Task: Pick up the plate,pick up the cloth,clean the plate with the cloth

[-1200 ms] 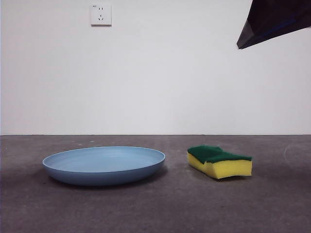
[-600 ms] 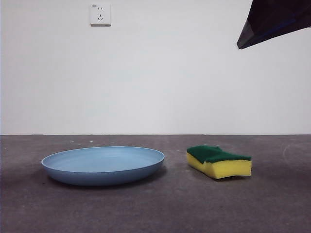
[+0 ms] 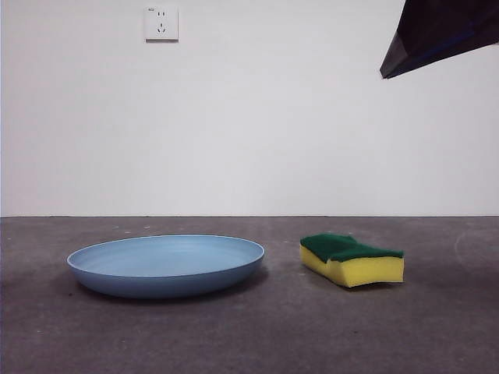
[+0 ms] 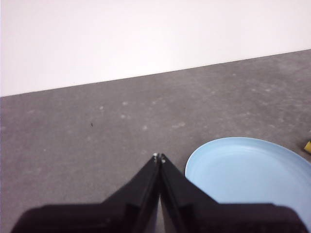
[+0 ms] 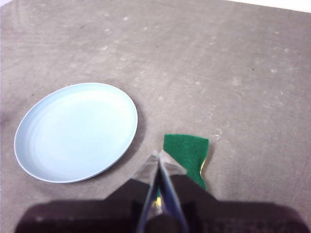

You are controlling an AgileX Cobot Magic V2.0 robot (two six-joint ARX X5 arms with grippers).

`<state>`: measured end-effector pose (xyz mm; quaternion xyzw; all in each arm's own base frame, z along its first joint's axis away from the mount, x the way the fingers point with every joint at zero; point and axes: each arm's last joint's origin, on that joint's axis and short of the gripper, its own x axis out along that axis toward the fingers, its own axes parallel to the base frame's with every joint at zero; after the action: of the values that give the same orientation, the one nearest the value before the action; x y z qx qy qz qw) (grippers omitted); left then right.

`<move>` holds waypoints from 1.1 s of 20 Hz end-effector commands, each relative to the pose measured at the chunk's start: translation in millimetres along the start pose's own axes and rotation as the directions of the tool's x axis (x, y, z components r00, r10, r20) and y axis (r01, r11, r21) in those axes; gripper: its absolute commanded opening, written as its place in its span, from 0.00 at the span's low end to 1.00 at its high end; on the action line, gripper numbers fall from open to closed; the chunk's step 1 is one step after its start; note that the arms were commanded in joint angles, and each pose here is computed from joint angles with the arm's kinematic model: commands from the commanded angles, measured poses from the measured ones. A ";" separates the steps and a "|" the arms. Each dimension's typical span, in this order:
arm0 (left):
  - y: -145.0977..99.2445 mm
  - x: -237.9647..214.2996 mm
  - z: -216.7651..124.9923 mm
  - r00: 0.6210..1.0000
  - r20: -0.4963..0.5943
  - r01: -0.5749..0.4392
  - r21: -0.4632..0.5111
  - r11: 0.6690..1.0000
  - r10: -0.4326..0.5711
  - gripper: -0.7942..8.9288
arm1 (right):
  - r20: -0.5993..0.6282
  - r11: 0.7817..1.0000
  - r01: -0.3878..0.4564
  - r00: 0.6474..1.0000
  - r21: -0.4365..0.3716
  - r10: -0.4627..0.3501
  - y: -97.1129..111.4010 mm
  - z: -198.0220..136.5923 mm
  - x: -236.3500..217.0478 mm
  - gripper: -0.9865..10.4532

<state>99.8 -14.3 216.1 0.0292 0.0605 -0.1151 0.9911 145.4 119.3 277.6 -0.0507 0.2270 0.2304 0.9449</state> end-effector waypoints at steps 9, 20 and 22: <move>7.2 1.8 -56.7 0.995 0.022 -0.094 -0.074 0.993 0.096 0.08 | 0.006 1.000 0.001 1.000 0.004 -0.001 0.0 -0.3 0.0 0.09; 7.7 2.3 -68.9 0.993 -0.048 -0.109 -0.099 0.989 0.105 0.08 | 0.006 1.000 0.001 1.000 0.004 -0.001 0.0 -0.3 0.0 0.09; 7.7 2.3 -68.8 0.993 -0.048 -0.109 -0.099 0.989 0.105 0.08 | 0.006 1.000 0.001 1.000 0.004 -0.001 0.0 -0.3 0.0 0.09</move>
<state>95.4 -2.8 152.1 -0.0117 0.0818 -0.0599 0.9948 145.4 119.3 277.6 -0.0507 0.2270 0.2304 0.9449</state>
